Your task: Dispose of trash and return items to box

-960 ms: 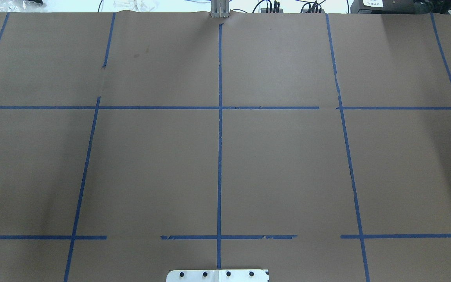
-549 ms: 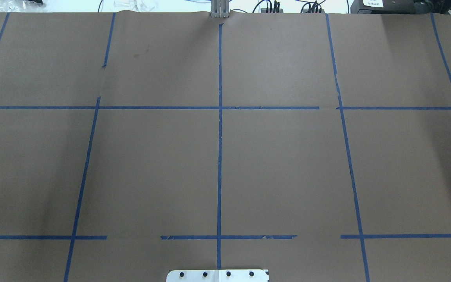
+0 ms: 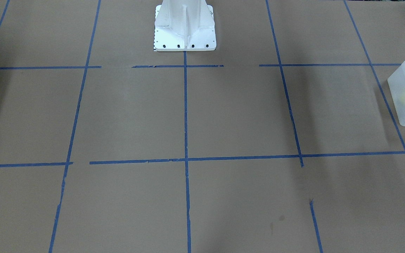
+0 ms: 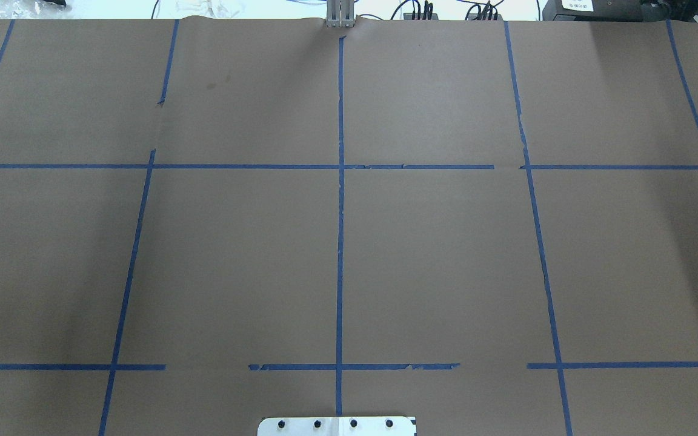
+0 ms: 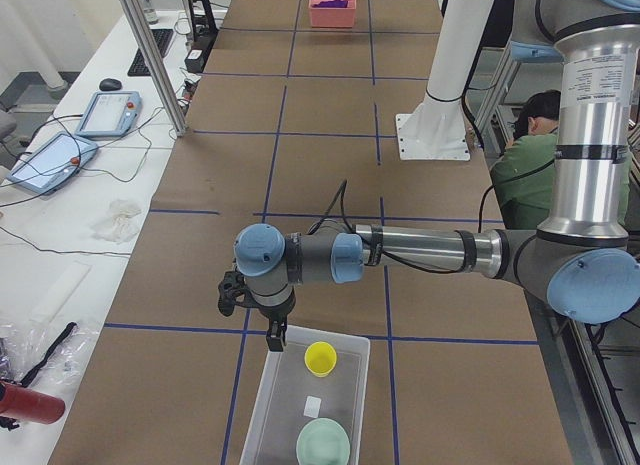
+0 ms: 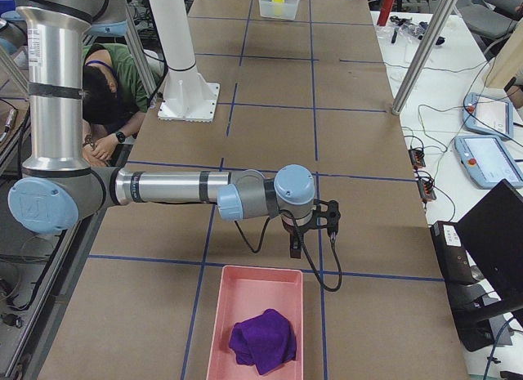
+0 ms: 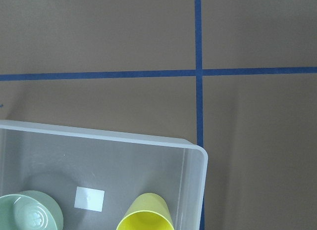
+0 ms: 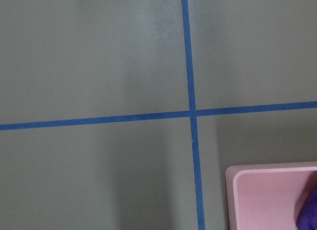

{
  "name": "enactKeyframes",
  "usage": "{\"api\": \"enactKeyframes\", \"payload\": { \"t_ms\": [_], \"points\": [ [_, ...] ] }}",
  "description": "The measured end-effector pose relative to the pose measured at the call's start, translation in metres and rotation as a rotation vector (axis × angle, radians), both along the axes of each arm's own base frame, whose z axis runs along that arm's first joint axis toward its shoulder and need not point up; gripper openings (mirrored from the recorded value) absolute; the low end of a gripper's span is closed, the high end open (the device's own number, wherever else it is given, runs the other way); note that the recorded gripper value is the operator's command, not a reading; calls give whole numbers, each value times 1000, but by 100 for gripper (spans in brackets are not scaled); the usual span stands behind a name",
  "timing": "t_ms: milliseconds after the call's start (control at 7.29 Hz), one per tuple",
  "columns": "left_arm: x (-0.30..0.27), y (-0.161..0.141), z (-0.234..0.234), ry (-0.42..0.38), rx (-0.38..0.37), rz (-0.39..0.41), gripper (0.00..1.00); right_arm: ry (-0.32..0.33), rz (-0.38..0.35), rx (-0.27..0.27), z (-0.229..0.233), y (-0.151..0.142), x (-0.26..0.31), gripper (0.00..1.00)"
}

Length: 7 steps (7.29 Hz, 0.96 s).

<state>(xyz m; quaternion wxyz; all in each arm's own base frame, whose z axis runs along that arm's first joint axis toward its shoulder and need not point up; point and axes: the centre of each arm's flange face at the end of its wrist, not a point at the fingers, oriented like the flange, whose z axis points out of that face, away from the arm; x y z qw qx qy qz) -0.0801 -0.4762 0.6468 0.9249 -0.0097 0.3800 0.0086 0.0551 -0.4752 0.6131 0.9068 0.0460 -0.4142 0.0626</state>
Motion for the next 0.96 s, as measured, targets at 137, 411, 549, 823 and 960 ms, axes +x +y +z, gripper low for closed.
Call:
{"api": "enactKeyframes", "payload": {
  "t_ms": [137,411,549,823,960],
  "points": [
    [0,7,5,0,-9,2,100,2,0,0,0,0,0,100],
    [0,22,13,2,-20,4,100,3,-1,0,0,0,0,100],
    [0,25,13,2,-21,4,100,4,-2,1,0,0,0,100],
    [0,26,14,3,-21,4,100,4,-6,2,0,0,-2,100],
    [0,27,14,3,-21,4,100,4,-9,2,0,0,-4,100]
  ]
}}
